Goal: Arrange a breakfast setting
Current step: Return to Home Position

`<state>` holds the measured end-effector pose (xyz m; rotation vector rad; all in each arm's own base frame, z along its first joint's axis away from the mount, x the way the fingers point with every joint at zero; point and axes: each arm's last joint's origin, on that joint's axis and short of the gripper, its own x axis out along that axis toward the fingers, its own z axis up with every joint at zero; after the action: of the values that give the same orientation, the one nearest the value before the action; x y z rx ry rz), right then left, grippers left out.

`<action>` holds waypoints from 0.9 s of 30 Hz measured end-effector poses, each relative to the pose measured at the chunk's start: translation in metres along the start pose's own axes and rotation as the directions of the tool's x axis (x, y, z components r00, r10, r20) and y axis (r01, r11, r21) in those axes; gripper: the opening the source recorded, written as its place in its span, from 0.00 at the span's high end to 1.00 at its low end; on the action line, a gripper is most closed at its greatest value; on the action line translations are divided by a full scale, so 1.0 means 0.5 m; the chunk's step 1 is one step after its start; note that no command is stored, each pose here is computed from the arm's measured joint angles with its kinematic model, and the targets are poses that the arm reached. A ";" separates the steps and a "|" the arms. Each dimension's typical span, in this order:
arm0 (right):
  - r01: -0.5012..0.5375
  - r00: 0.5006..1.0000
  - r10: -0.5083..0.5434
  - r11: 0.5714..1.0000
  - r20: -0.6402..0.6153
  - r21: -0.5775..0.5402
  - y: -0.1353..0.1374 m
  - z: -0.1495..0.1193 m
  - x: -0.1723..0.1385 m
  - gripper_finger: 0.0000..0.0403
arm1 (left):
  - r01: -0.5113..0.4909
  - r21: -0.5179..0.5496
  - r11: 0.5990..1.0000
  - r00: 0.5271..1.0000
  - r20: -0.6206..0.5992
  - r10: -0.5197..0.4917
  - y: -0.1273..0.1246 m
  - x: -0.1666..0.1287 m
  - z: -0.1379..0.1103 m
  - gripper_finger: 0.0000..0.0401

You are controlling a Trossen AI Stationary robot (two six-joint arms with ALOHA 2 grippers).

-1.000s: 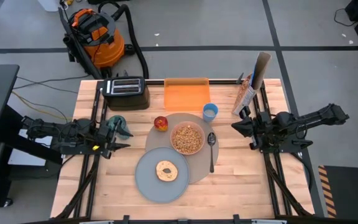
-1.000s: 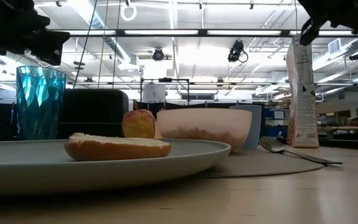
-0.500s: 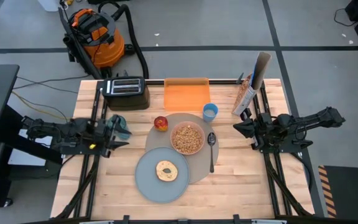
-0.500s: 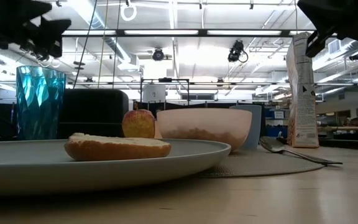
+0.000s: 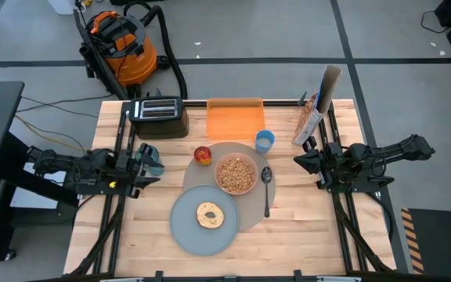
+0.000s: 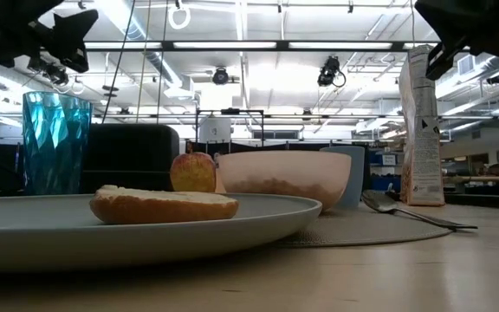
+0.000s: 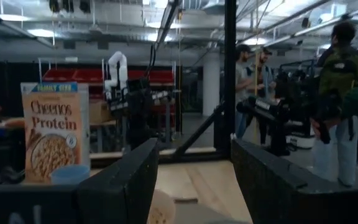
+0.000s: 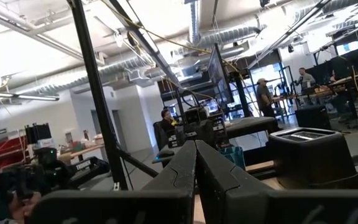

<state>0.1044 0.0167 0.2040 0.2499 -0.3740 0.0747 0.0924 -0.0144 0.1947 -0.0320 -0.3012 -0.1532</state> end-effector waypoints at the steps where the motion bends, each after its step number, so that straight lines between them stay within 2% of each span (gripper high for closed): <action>1: 0.000 1.000 0.000 1.000 0.000 0.000 0.000 0.000 0.000 0.96 | -0.005 0.002 1.000 1.000 -0.012 0.005 0.000 0.000 -0.002 0.48; 9: 0.019 0.995 -0.018 1.000 -0.096 0.015 -0.004 -0.019 -0.001 0.96 | -0.016 -0.008 1.000 0.995 -0.102 0.015 0.001 -0.001 -0.020 0.48; 15: -0.008 0.997 0.011 0.999 -0.073 0.039 -0.001 -0.013 0.000 0.96 | -0.032 -0.004 0.999 0.990 -0.140 0.031 0.002 -0.002 -0.027 0.48; 23: -0.015 0.998 0.014 1.000 -0.057 -0.014 -0.001 -0.010 0.000 0.96 | -0.039 -0.023 0.999 0.984 -0.174 0.034 0.002 -0.003 -0.034 0.48; 27: -0.015 1.000 0.015 1.000 -0.027 0.018 0.000 -0.004 0.000 0.96 | -0.039 -0.023 0.999 0.981 -0.191 0.034 0.002 -0.003 -0.038 0.48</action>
<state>0.1052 0.0171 0.2019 0.2633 -0.3486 0.0962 0.0964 -0.0140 0.1763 -0.0485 -0.1071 -0.1225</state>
